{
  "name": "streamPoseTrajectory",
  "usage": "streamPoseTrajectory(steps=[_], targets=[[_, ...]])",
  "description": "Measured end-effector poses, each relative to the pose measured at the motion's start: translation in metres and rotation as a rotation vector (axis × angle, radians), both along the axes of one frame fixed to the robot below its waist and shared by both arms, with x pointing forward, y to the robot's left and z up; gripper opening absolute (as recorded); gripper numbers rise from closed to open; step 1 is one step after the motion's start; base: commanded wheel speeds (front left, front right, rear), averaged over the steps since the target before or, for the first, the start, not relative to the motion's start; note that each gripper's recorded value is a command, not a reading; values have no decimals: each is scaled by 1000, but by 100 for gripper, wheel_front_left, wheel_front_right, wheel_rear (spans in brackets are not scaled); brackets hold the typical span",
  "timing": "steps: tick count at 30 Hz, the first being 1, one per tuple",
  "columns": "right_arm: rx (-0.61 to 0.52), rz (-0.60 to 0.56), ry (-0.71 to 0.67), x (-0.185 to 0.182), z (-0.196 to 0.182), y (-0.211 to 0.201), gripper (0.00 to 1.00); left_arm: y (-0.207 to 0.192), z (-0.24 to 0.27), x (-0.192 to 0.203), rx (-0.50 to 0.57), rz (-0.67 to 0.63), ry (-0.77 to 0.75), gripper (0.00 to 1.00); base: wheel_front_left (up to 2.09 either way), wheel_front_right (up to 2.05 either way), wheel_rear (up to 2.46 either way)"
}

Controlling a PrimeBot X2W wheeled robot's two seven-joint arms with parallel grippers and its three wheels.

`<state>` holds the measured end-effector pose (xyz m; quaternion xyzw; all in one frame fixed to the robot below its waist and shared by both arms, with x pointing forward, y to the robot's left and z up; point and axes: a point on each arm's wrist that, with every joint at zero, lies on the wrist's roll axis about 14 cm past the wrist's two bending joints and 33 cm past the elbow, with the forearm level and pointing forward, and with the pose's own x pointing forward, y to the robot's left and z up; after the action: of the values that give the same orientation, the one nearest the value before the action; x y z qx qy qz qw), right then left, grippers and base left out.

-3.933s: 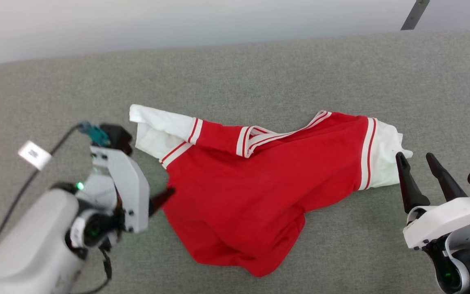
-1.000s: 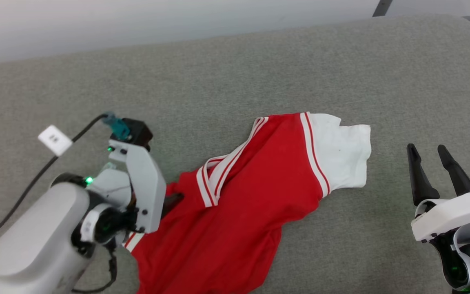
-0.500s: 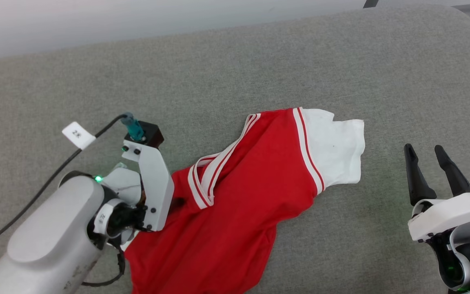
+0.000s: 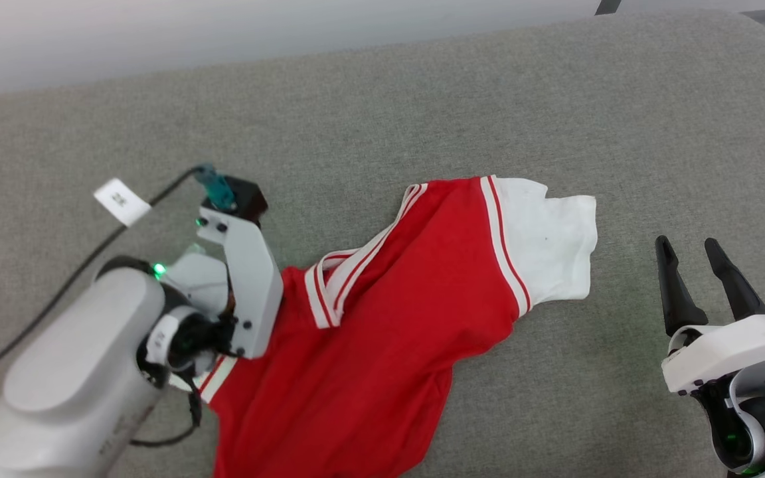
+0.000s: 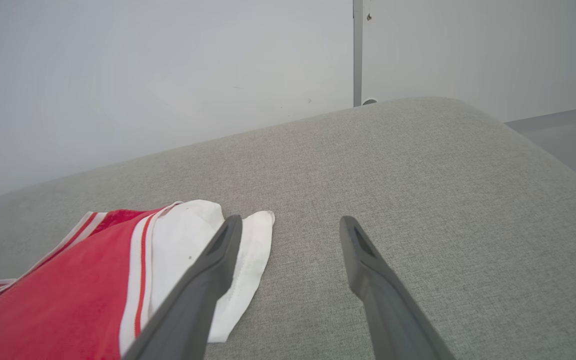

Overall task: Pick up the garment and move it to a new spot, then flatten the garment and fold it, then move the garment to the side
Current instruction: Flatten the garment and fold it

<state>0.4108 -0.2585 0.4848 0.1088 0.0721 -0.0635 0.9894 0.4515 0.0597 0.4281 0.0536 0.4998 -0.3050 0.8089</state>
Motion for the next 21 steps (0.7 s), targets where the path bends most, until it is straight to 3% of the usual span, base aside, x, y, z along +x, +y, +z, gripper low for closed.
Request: streamPoseTrajectory(steps=[10,21], targets=[[-2,3,21,0,-7,0,100,11,25,47,-17,58,-120,0,0,0,0],[-4,-6,55,3,-20,-3,100,18,1,83,-47,131,-114,0,0,0,0]])
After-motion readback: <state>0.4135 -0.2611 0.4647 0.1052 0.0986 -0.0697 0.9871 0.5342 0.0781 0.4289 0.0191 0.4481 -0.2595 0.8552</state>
